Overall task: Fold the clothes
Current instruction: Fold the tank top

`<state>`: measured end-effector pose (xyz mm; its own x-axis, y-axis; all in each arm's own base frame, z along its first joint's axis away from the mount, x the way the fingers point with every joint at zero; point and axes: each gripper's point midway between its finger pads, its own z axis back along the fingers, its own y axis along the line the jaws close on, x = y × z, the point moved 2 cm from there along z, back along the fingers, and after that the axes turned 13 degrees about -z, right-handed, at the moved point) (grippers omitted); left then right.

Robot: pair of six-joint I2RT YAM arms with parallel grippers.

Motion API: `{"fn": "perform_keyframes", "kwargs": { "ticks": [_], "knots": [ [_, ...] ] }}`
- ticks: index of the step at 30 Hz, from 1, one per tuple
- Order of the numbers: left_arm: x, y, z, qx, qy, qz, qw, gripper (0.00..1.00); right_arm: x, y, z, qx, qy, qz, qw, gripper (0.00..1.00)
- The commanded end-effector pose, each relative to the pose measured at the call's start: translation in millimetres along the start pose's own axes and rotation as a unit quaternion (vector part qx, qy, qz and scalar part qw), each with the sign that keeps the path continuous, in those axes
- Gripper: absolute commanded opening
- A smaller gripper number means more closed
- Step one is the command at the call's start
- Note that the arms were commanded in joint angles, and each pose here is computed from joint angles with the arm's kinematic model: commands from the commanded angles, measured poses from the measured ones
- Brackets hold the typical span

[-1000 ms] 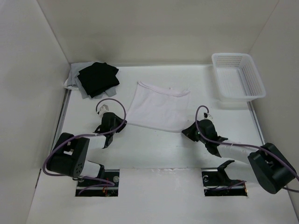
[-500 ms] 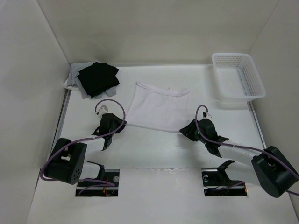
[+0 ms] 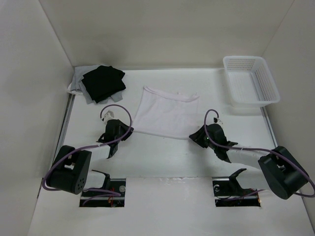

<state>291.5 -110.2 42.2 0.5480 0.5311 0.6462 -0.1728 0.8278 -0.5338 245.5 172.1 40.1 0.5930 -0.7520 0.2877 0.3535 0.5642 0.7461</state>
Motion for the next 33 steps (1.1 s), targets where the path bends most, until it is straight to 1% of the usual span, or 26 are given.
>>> {"fn": "perform_keyframes", "kwargs": {
  "ticks": [1,3,6,9,12,15,17,19,21,24,27,29,31,33],
  "knots": [
    [5,-2,2,-0.012,-0.011,-0.006,1.000,0.04,12,-1,-4,-0.009,-0.032,-0.016,0.999,0.37],
    [5,-2,2,-0.014,-0.010,-0.005,1.000,0.04,15,-2,-6,-0.015,-0.039,-0.025,0.999,0.35],
    [5,-1,1,-0.013,-0.009,-0.005,1.000,0.04,15,-2,-10,-0.019,-0.039,-0.027,0.999,0.27],
    [7,-2,1,-0.013,-0.010,-0.005,1.000,0.04,13,-1,-14,-0.019,-0.038,-0.028,0.999,0.15],
    [8,-3,2,-0.017,-0.012,-0.004,1.000,0.04,15,1,-13,-0.012,-0.041,-0.030,0.999,0.06],
    [13,-10,8,-0.032,-0.019,-0.001,0.999,0.02,15,14,-1,0.013,-0.045,-0.021,0.999,0.02],
    [23,-20,20,-0.051,-0.030,0.006,0.998,0.01,9,28,17,0.037,-0.038,-0.010,0.999,0.01],
    [44,-37,41,-0.073,-0.061,0.007,0.995,0.00,9,45,43,0.057,-0.042,0.010,0.997,0.00],
    [70,-57,72,-0.096,-0.104,0.000,0.990,0.00,12,60,76,0.072,-0.056,0.033,0.995,0.00],
    [112,-85,134,-0.123,-0.176,-0.020,0.977,0.00,20,85,131,0.105,-0.072,0.061,0.990,0.00],
    [145,-111,198,-0.156,-0.238,-0.035,0.958,0.00,27,111,188,0.141,-0.080,0.086,0.983,0.00],
    [160,-123,234,-0.176,-0.265,-0.037,0.947,0.00,29,127,216,0.163,-0.079,0.103,0.978,0.00],
    [171,-132,260,-0.194,-0.284,-0.033,0.939,0.00,30,149,247,0.192,-0.073,0.120,0.971,0.00],
    [178,-136,275,-0.202,-0.294,-0.031,0.934,0.00,27,170,274,0.228,-0.057,0.127,0.964,0.00]
  ]
}}
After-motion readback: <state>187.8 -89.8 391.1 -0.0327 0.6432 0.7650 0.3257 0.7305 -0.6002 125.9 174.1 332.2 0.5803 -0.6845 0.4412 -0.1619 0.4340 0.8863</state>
